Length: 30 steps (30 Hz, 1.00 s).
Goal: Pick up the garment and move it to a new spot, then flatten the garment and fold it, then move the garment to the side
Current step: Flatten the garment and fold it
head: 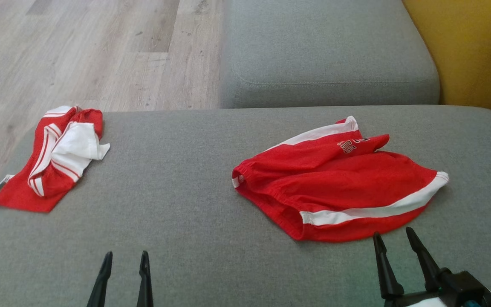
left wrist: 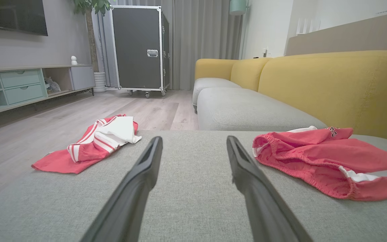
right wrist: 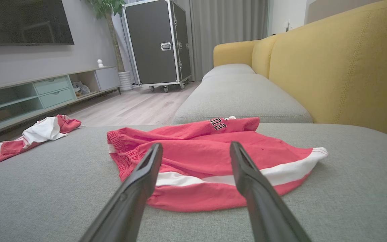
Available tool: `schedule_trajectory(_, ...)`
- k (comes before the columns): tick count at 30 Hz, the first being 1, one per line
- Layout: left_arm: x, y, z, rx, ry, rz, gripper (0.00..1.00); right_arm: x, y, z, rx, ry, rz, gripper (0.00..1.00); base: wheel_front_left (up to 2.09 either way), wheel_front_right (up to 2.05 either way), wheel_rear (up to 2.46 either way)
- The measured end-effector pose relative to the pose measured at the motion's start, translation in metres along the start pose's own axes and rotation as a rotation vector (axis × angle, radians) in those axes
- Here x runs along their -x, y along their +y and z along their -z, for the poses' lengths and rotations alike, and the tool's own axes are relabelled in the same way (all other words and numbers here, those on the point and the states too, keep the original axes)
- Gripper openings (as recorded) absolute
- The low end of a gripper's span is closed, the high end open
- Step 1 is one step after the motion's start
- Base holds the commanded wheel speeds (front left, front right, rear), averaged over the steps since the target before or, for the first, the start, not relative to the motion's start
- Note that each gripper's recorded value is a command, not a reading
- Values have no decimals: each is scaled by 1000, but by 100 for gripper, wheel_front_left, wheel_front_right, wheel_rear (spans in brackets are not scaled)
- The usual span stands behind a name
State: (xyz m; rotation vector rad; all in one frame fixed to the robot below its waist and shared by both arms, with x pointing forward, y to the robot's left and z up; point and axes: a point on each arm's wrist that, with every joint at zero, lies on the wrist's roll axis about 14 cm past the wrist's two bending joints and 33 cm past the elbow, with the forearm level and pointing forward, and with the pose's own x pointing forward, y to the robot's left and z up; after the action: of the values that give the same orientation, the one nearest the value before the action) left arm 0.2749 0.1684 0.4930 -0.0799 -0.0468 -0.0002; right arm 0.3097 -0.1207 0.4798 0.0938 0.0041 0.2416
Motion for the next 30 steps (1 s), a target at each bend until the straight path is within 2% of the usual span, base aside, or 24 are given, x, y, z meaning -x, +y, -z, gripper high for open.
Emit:
schedule_trajectory(21, -2, -8, 11, -2, 33, 37, 100, 6, -6, 0, 0, -3, 25, 100, 0, 0, 0)
schedule_trajectory(27, -9, -32, 28, 19, 96, 126, 100, 10, -13, 4, 2, 12, 53, 100, 0, 0, 0)
schedule_trajectory(30, -18, -56, 36, 57, 128, 212, 100, 11, -16, 7, 6, 23, 65, 100, 0, 0, 0)
